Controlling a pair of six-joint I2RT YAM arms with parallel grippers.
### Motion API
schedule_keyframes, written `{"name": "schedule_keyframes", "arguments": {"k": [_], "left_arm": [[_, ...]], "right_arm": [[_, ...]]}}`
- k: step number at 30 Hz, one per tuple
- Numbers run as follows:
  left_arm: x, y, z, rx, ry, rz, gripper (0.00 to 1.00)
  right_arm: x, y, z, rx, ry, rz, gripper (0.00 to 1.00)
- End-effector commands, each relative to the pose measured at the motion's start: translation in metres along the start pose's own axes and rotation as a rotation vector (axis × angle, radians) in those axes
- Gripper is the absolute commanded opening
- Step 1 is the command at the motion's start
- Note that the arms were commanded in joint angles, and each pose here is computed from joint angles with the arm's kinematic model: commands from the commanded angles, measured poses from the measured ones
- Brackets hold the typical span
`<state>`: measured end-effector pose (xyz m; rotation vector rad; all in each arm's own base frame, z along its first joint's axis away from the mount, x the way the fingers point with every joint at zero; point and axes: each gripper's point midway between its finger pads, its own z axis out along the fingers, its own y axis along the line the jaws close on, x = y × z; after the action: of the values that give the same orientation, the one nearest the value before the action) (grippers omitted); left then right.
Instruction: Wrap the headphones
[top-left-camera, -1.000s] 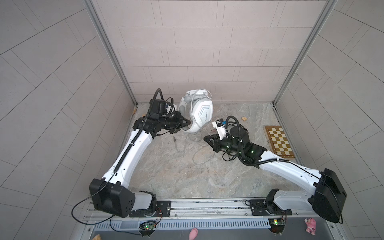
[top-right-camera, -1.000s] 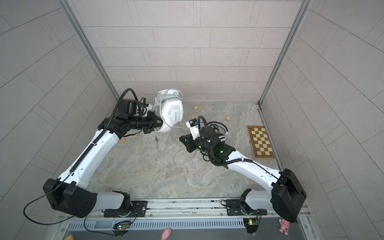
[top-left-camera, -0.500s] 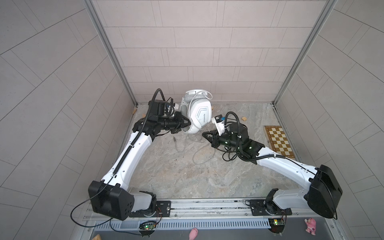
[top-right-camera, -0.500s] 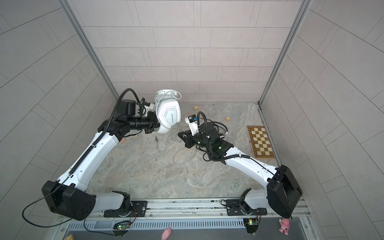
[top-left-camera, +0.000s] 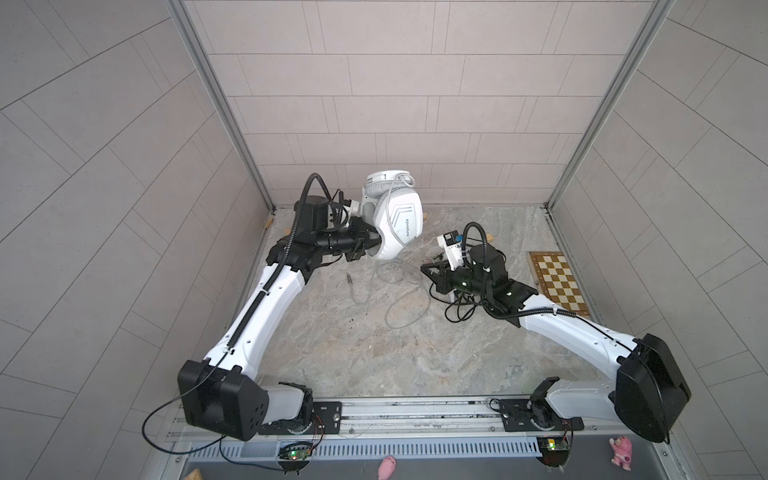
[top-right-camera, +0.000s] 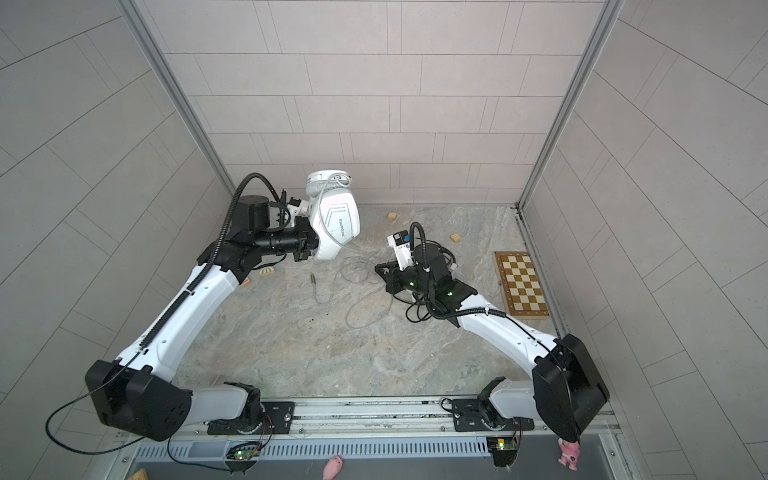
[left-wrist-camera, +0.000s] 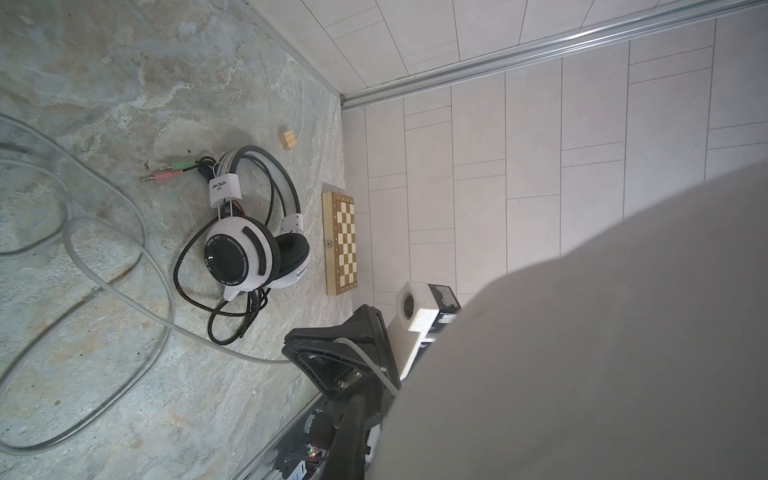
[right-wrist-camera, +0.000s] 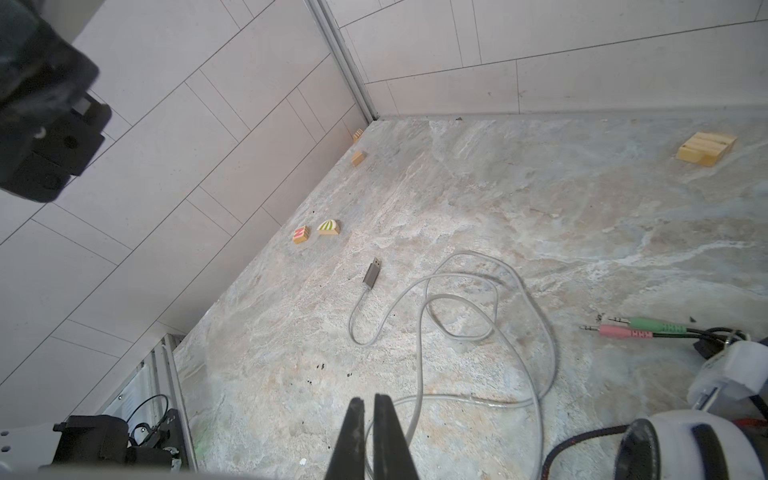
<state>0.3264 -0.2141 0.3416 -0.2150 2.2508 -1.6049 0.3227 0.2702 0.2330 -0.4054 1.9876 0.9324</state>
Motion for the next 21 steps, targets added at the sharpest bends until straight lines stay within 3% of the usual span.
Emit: {"name": "schedule_keyframes", "arguments": {"k": [1,12,21], "left_arm": [[0.007,-0.041,-0.015,0.125,0.007,0.090,0.00],[0.010,-0.059,-0.019,0.196,0.026,0.108,0.00],[0.021,-0.050,-0.017,0.189,0.059,0.112,0.00]], "right_arm": [[0.005,-0.006,0.001,0.007,0.022,0.005,0.08],[0.005,-0.017,0.012,0.012,0.033,0.011,0.10],[-0.003,-0.026,0.026,0.004,0.021,0.020,0.12]]}}
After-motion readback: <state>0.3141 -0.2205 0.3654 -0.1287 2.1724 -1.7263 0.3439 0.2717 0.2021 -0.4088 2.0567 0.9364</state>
